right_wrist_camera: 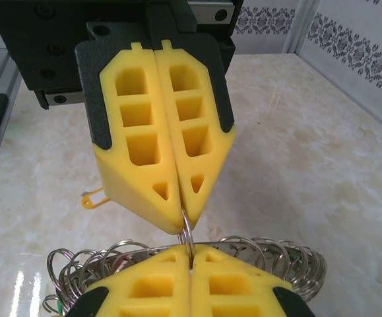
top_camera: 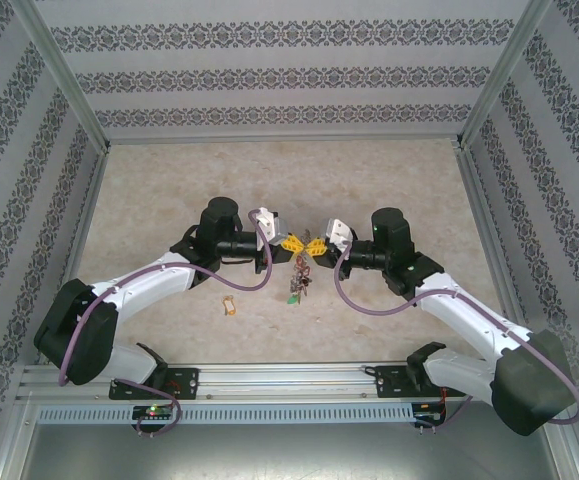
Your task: Put the keys on the keyring
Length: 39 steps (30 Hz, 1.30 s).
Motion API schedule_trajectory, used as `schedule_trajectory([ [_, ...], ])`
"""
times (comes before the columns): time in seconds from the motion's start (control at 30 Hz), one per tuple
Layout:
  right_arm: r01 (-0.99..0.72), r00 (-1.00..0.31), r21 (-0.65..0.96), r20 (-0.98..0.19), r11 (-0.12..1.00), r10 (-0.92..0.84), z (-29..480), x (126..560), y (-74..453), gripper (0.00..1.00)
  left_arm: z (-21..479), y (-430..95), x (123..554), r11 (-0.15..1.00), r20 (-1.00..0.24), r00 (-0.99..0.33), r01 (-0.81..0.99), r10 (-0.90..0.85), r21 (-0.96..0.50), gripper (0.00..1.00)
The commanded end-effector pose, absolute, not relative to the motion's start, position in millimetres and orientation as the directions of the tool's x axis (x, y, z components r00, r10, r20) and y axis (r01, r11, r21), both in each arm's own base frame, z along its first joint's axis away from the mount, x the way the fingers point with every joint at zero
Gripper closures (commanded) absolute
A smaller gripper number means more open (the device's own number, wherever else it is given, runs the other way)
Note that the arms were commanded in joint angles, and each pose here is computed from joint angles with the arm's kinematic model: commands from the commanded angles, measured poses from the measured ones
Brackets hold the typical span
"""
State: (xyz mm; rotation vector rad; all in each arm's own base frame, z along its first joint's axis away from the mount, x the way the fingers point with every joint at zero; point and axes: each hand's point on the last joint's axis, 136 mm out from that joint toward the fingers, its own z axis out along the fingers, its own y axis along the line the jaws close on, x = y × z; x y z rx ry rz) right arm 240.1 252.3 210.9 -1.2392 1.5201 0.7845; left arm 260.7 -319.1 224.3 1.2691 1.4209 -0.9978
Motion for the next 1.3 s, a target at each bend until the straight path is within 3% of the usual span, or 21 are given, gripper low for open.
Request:
schedule_trajectory([
  [0.0,-0.961,0.038,-0.116,-0.955,0.252,-0.294,219,237,254,0.99,251,-323,255,0.101,-0.989,0.061,0.992,0.138,0.075,1.0],
  [0.17,-0.96,0.055,-0.132,-0.954,0.248,-0.294,225,236,253,1.0,243,-323,253,0.085,-0.983,0.045,0.995,0.178,0.061,0.99],
  [0.3,-0.963,0.058,-0.135,-0.949,0.233,-0.309,227,234,254,1.0,233,-321,248,0.053,-0.969,0.039,0.997,0.243,0.054,0.85],
  [0.6,-0.967,0.048,-0.126,-0.943,0.219,-0.331,224,233,258,1.0,222,-320,248,0.036,-0.95,0.03,0.998,0.312,0.043,0.77],
  [0.93,-0.966,0.038,-0.132,-0.923,0.221,-0.384,221,236,260,1.0,214,-316,244,0.019,-0.933,0.014,1.0,0.36,0.022,0.73],
  [1.27,-0.968,0.024,-0.124,-0.911,0.218,-0.411,226,235,265,1.0,210,-317,252,0.043,-0.926,0.013,0.999,0.376,0.031,0.76],
])
